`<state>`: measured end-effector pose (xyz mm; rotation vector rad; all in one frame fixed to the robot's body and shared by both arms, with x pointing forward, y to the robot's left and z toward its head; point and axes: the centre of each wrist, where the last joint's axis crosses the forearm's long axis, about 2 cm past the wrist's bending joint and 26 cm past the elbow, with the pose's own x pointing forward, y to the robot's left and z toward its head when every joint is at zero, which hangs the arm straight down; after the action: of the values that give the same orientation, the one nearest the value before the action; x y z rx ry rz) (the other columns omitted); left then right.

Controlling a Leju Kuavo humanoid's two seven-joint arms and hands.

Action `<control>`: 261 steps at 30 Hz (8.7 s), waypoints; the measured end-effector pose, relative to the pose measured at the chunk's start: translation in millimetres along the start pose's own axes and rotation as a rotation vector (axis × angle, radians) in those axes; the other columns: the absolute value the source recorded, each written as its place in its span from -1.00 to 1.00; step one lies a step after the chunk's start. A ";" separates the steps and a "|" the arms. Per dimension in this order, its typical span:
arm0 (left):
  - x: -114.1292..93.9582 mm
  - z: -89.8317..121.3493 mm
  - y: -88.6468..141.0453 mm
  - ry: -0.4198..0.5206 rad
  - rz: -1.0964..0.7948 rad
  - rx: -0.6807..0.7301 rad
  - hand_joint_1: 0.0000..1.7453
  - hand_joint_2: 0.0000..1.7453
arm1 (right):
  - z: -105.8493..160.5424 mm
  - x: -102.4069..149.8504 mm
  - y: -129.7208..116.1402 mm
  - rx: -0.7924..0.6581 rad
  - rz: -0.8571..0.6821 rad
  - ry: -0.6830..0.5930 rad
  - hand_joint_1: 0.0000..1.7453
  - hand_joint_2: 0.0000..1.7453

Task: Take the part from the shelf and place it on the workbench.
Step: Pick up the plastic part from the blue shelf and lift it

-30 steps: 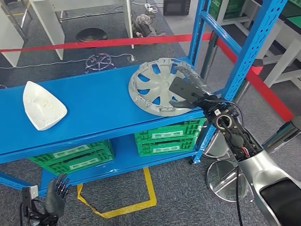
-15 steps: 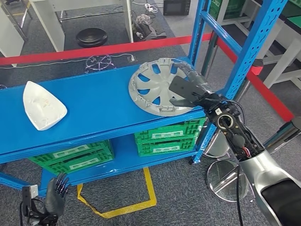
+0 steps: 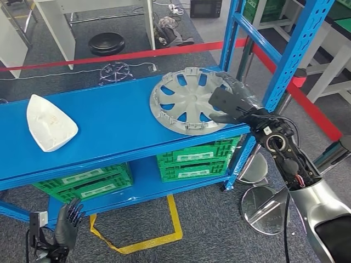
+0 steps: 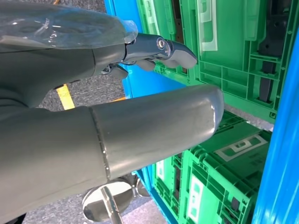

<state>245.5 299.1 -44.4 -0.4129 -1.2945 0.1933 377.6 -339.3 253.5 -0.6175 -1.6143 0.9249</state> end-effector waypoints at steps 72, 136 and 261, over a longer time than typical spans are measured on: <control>11.0 23.2 48.6 0.032 -0.004 0.207 -1.00 -1.00 | -52.4 -65.6 12.2 0.398 0.362 0.062 -1.00 1.00; 12.3 31.4 59.8 0.052 -0.040 0.210 -1.00 -1.00 | -35.4 -94.9 60.5 0.574 0.456 0.185 -1.00 1.00; 12.2 27.4 54.8 0.050 -0.041 0.209 -1.00 -1.00 | -49.0 -86.1 61.5 0.568 0.721 0.187 1.00 1.00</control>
<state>227.4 358.7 -49.7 -0.2118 -1.2189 0.2791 441.0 -361.6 158.2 -0.8590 -0.8775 1.7139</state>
